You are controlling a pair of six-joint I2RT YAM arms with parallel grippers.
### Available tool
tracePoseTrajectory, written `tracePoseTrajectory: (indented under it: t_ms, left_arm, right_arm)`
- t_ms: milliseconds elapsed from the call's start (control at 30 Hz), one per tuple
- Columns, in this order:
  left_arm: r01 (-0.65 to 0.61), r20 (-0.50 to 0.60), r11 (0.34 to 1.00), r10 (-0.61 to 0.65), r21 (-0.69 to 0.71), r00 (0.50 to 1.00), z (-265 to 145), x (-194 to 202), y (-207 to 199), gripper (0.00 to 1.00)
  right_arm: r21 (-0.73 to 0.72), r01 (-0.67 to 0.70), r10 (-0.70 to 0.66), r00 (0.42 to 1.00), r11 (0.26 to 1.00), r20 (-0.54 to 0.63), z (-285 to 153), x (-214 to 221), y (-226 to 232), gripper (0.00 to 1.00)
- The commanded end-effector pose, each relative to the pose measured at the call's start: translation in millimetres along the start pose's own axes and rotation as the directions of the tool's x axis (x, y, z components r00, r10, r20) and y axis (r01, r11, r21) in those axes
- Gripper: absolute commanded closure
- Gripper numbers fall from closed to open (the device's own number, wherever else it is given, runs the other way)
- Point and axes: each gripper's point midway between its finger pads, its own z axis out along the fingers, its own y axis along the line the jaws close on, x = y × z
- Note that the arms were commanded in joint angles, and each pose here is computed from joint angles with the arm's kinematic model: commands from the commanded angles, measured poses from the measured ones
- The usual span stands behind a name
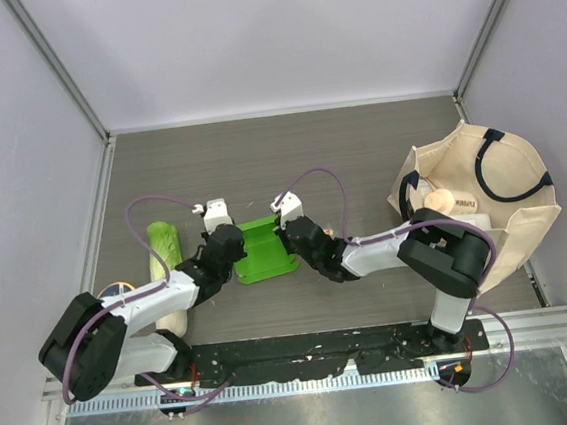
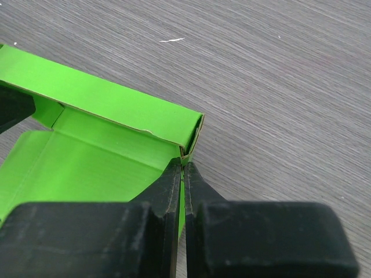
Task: Fold the paper box
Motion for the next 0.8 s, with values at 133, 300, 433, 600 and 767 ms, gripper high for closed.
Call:
tracePoseTrajectory:
  t_ms: [133,300,433,600,767]
  left_arm:
    - [-0.037,0.033,0.999,0.038,-0.031,0.999,3,-32,-13,0.92]
    - [-0.058,0.014,0.996,0.059,-0.067,0.998,-3,-32,-7,1.0]
    - [-0.072,-0.006,0.995,0.072,-0.073,0.997,-5,-33,-6,1.0]
    - [-0.092,-0.047,0.992,0.088,-0.088,0.995,-7,-27,-3,1.0]
    - [-0.082,-0.075,0.993,0.076,-0.083,0.994,-6,-25,-7,1.0]
  right_arm:
    - [0.005,-0.073,0.073,0.996,0.997,0.061,9,-15,-9,0.87]
    - [-0.014,-0.062,0.063,0.995,0.998,0.073,14,-14,-11,0.76]
    - [-0.032,-0.076,0.078,0.993,0.997,0.091,18,-17,-14,0.7]
    - [-0.049,-0.083,0.088,0.99,0.995,0.107,22,-20,-19,0.63]
    - [-0.093,-0.061,0.071,0.992,0.994,0.106,26,-22,-9,0.63]
